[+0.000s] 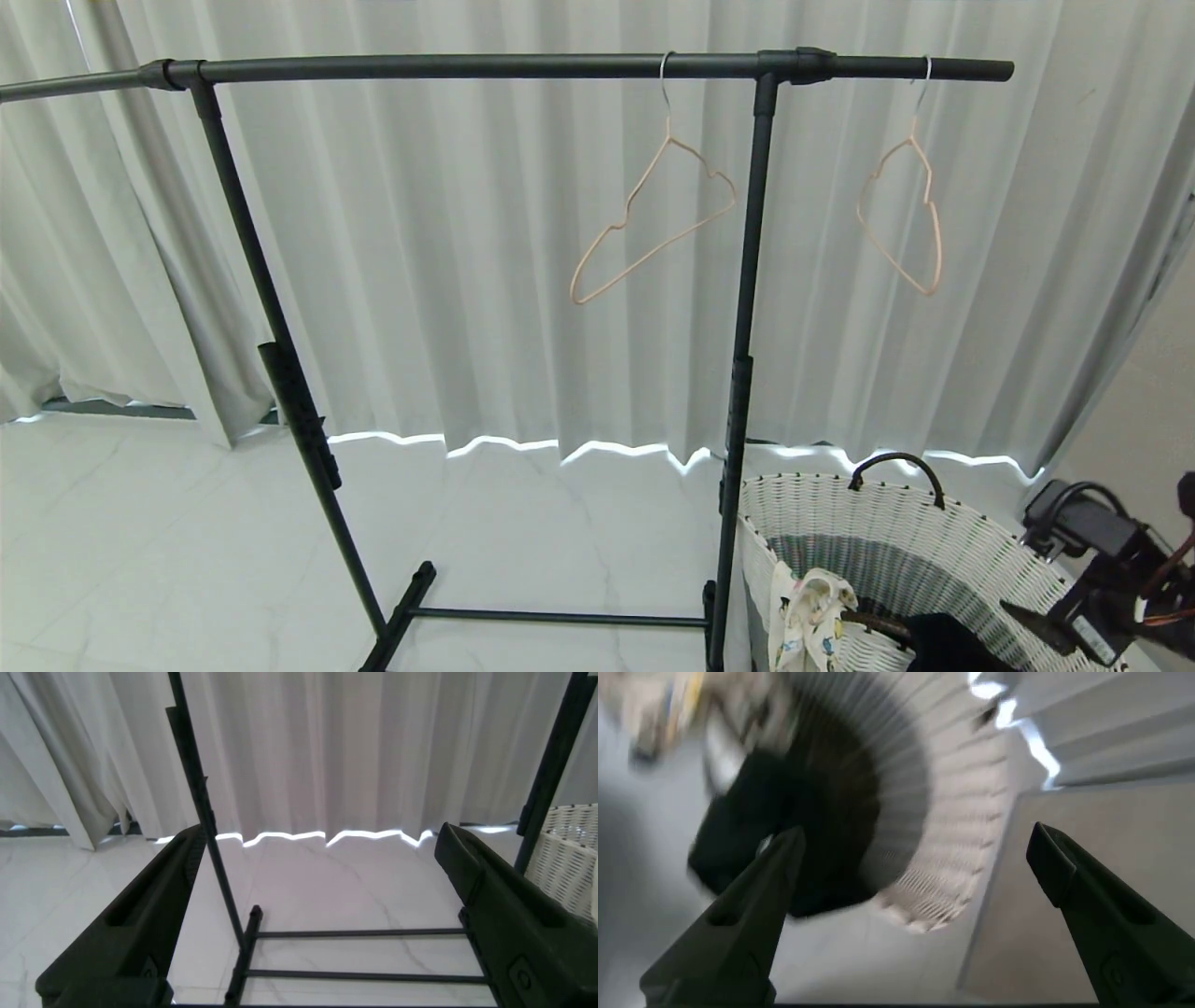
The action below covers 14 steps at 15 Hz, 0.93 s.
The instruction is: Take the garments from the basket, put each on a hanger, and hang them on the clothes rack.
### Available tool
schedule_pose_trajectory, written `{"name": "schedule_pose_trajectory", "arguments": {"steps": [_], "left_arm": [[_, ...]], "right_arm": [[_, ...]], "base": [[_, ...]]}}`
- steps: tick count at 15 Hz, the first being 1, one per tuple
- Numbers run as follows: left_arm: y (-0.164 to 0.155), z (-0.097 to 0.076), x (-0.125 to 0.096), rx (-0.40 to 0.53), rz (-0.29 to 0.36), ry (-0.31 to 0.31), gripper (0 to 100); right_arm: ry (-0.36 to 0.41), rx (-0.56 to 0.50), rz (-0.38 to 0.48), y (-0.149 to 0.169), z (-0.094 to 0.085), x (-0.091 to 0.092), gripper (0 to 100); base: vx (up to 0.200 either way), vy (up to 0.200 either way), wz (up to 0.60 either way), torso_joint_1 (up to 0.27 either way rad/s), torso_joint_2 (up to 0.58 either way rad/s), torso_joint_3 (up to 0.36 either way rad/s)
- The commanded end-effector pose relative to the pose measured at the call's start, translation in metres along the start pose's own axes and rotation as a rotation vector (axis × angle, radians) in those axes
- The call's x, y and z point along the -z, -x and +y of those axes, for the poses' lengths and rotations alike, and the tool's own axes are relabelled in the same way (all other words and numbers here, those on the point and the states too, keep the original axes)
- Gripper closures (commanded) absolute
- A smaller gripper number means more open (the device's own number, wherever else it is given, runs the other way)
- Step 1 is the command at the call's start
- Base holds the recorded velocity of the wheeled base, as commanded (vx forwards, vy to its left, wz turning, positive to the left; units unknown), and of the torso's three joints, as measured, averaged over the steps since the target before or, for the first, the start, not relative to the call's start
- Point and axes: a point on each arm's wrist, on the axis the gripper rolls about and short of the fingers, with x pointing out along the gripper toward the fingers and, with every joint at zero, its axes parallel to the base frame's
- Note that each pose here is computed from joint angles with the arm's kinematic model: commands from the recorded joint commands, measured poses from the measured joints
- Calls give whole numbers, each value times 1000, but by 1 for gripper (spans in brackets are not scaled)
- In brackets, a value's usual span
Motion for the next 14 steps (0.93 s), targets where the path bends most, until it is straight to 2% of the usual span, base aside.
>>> {"name": "schedule_pose_trajectory", "arguments": {"steps": [1,7,10,12,14], "left_arm": [[0,0,0,-1,0,0,0],[0,0,0,-1,0,0,0],[0,0,0,1,0,0,0],[0,0,0,1,0,0,0],[0,0,0,1,0,0,0]], "right_arm": [[55,-183,202,-32,29,36,0],[58,-207,234,-67,24,32,0],[54,-204,238,-76,22,30,0],[61,-165,294,-80,22,33,0],[49,-158,302,-80,22,33,0]], "base": [[0,0,0,0,0,0],[0,0,0,0,0,0],[0,0,0,0,0,0],[0,0,0,0,0,0],[0,0,0,0,0,0]]}}
